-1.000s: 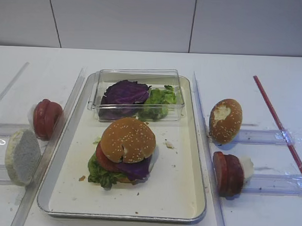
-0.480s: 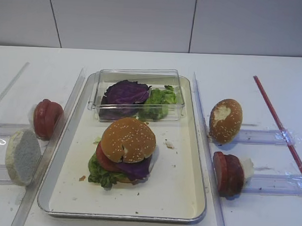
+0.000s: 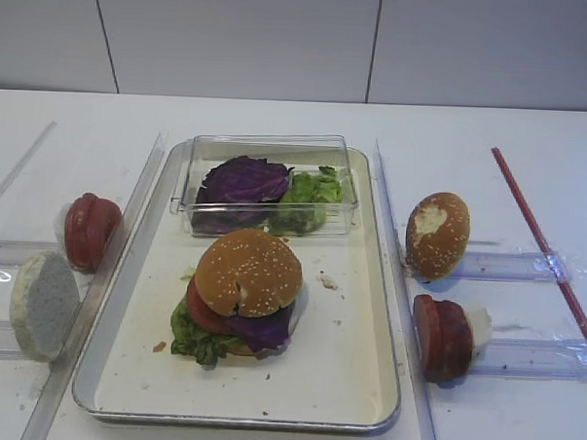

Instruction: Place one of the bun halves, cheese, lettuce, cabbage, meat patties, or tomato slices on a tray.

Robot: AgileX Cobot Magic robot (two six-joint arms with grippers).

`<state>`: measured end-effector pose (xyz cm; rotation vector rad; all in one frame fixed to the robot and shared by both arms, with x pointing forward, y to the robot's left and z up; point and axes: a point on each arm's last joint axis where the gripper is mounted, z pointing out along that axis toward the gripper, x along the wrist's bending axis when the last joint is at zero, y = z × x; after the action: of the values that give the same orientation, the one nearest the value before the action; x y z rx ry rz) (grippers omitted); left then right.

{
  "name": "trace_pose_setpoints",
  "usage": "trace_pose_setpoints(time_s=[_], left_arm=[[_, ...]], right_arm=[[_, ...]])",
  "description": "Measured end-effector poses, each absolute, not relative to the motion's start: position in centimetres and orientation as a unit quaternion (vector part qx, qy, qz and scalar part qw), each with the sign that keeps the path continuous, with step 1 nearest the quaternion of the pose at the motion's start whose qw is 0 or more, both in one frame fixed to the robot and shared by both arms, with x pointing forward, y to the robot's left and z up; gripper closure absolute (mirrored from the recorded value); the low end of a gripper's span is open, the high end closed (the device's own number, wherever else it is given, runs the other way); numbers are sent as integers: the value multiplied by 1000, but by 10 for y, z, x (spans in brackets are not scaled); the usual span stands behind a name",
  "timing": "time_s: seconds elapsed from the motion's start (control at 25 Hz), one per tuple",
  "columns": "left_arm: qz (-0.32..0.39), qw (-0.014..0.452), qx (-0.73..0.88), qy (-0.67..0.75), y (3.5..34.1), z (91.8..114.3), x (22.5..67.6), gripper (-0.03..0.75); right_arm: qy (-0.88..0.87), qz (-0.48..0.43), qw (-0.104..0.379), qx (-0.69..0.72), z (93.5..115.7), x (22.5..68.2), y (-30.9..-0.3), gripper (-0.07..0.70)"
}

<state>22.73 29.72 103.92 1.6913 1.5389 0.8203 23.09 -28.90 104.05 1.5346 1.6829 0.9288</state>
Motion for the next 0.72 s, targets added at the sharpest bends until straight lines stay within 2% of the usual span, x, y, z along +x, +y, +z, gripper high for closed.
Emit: trace_pose_setpoints(time_s=[0.72], left_arm=[[316,349,653,594,297,1039,227,433]], right_arm=[[634,348,340,601,1040,231,-292,344]])
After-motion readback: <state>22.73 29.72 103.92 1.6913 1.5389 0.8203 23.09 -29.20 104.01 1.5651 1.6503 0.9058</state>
